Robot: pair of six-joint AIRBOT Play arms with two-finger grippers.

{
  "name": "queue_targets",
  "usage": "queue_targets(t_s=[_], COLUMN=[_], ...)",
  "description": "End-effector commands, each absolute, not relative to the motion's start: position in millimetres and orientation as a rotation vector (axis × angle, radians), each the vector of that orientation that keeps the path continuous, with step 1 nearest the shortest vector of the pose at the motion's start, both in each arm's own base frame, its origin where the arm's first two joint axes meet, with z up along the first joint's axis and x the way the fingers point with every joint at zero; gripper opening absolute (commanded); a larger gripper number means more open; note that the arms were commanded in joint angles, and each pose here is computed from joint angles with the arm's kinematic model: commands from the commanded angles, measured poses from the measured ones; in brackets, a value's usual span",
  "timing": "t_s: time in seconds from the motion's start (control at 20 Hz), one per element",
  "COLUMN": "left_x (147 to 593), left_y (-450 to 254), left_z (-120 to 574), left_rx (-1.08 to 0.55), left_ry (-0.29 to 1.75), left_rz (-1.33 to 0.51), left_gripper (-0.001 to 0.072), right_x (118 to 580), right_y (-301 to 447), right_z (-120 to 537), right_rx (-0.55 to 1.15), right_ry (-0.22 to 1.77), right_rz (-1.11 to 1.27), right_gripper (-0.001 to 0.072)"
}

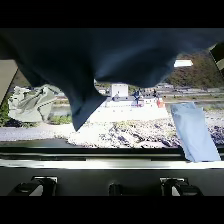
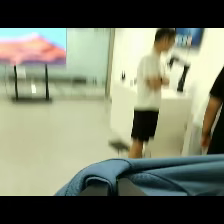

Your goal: Fold the shirts.

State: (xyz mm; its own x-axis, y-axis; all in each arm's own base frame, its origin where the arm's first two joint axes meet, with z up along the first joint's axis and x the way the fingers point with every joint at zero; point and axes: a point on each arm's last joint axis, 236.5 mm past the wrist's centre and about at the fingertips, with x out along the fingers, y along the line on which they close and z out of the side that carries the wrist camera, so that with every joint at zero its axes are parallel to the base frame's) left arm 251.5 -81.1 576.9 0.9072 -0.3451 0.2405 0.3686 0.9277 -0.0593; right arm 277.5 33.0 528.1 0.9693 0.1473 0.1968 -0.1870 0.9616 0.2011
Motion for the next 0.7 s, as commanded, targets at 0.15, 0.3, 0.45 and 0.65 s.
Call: queue_targets(t_s=[0.15, 0.3, 0.45, 0.65], left_x=[243, 317, 402, 488], left_y=[-71, -64, -63, -62], left_z=[585, 505, 393, 202], left_rx=[-0.098, -0.080, -0.076, -0.147], left_ry=[-0.256, 0.012, 0.296, 0.693], left_rz=[-0.322, -0.279, -0.276, -0.259], left_gripper=[0.0029, 0.0029, 0.0029, 0.0029], right_x=[265, 321, 377, 462], right_y=[31, 29, 28, 25], right_z=[504, 398, 271, 113], right_rx=[0.298, 0.273, 0.225, 0.265], right_ry=[-0.051, 0.361, 0.792, 1.089], right_rz=[0.145, 0.092, 0.075, 0.039], right_gripper=[0.0040, 0.0040, 0.0040, 0.0040])
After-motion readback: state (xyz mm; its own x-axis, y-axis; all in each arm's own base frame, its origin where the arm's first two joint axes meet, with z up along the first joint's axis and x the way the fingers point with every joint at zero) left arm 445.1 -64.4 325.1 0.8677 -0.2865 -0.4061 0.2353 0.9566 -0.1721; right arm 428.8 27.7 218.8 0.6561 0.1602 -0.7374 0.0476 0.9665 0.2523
